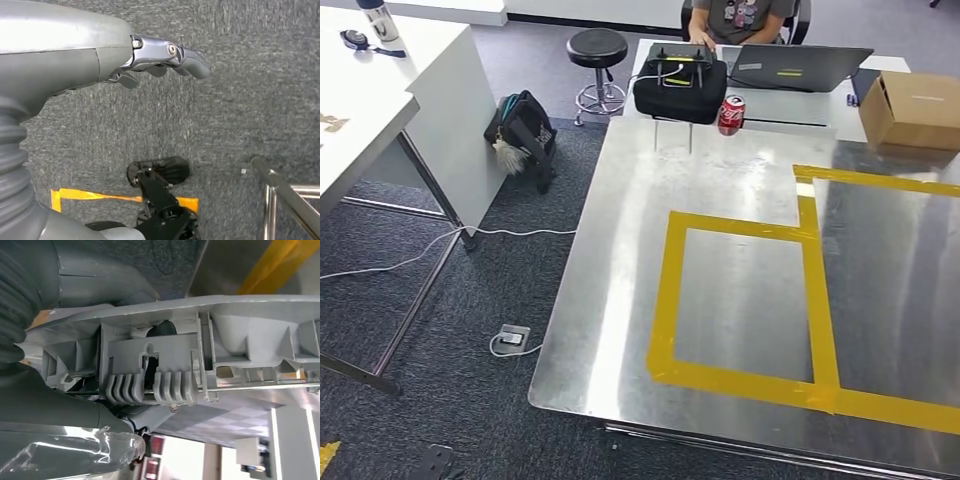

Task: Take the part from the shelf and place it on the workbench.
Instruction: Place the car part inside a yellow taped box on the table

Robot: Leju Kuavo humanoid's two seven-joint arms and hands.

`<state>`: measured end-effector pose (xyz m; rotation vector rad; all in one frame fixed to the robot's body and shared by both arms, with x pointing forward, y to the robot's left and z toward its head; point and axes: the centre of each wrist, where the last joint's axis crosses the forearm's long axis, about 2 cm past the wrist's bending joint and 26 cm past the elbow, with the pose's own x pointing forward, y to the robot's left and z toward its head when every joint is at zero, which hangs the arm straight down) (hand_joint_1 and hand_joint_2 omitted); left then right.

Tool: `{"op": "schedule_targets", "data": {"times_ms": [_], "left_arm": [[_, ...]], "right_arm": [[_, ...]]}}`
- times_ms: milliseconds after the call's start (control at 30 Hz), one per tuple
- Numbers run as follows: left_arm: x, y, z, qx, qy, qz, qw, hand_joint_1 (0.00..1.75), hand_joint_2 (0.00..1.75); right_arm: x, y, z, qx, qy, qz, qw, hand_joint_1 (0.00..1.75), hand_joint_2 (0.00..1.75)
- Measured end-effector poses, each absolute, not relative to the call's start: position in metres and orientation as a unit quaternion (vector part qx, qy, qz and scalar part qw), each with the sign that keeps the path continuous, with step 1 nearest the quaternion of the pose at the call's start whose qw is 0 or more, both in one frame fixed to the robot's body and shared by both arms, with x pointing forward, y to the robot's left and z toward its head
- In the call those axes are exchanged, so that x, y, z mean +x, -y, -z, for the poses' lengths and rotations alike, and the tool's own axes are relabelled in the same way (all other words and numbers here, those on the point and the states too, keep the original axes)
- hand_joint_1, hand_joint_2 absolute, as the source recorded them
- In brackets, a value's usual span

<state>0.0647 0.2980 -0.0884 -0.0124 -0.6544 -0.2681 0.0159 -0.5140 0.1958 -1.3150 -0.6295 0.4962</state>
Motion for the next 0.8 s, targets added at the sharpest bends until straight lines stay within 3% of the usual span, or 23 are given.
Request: {"op": "schedule_targets", "data": {"times_ms": [567, 667, 800], "left_arm": [[0.060, -0.301, 0.092, -0.007, 0.300, 0.144, 0.943, 0.00, 1.75], [0.063, -0.291, 0.090, 0.002, 0.273, 0.152, 0.950, 0.00, 1.75], [0.075, -0.279, 0.082, -0.006, 0.267, 0.156, 0.951, 0.00, 1.75]], "right_arm": [[0.008, 0.519, -0.193, -0.611, 0.267, -0.212, 0.715, 1.75, 1.75], [0.029, 0.515, -0.190, -0.643, 0.263, -0.268, 0.668, 1.75, 1.75], [0.093, 0.494, -0.188, -0.664, 0.309, -0.243, 0.636, 1.75, 1.75]]}}
